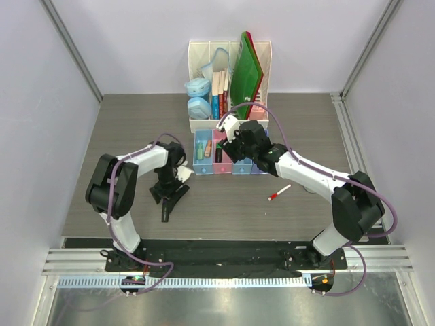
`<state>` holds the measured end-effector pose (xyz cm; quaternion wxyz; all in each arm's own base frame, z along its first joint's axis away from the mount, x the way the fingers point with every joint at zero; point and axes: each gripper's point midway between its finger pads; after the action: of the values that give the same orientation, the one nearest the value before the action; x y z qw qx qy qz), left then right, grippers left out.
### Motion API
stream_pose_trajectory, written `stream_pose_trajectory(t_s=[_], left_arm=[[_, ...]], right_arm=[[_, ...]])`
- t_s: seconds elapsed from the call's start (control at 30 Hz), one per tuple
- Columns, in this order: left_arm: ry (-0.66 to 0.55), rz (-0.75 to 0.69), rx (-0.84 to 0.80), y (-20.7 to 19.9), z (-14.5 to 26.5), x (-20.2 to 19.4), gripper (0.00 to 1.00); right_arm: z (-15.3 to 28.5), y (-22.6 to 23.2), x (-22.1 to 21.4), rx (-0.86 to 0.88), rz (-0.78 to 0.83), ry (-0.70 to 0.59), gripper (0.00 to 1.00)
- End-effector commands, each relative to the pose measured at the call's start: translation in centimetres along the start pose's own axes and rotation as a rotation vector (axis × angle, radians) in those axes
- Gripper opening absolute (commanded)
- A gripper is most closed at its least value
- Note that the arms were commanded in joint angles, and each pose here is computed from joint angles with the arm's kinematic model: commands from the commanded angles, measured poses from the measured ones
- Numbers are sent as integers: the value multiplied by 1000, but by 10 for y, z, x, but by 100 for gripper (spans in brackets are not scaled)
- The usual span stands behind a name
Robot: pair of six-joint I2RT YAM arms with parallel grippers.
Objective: Sort the stationery into containers
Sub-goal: Pick up the pen from the center of the board.
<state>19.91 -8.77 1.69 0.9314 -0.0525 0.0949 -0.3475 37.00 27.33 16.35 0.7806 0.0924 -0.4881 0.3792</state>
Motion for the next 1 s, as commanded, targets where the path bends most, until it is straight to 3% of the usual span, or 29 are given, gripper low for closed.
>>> stream_pose_trajectory(t_s=[0.0, 0.27, 0.37, 0.63, 0.67, 0.73, 0.97], left_arm=[[-9, 8, 17, 5, 1, 11, 65], [9, 13, 13, 6, -5, 12, 54], [10, 15, 8, 5, -6, 13, 41], [14, 7, 0, 3, -5, 10, 18], [11, 3, 3, 3, -4, 10, 8], [-14, -6, 7, 2, 3, 11, 0], [-179, -47, 11, -5, 35, 28, 0]], right_arm=[[15, -7, 30, -26, 7, -87, 58], [17, -8, 34, -31, 10, -100, 58], [19, -9, 37, -34, 11, -109, 58], [22, -10, 39, -39, 17, -114, 58], [22, -9, 40, -39, 17, -116, 58], [22, -9, 40, -39, 17, -116, 58], [24, -10, 42, -47, 24, -117, 58]])
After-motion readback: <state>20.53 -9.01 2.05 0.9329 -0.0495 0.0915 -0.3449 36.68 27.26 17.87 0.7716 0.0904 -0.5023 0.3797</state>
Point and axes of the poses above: each gripper's point midway between its finger pads, its own z axis back along the fingers, its own y axis along the line the jaws close on, x = y × z, and after that the axes turned 2 degrees about -z, right-handed
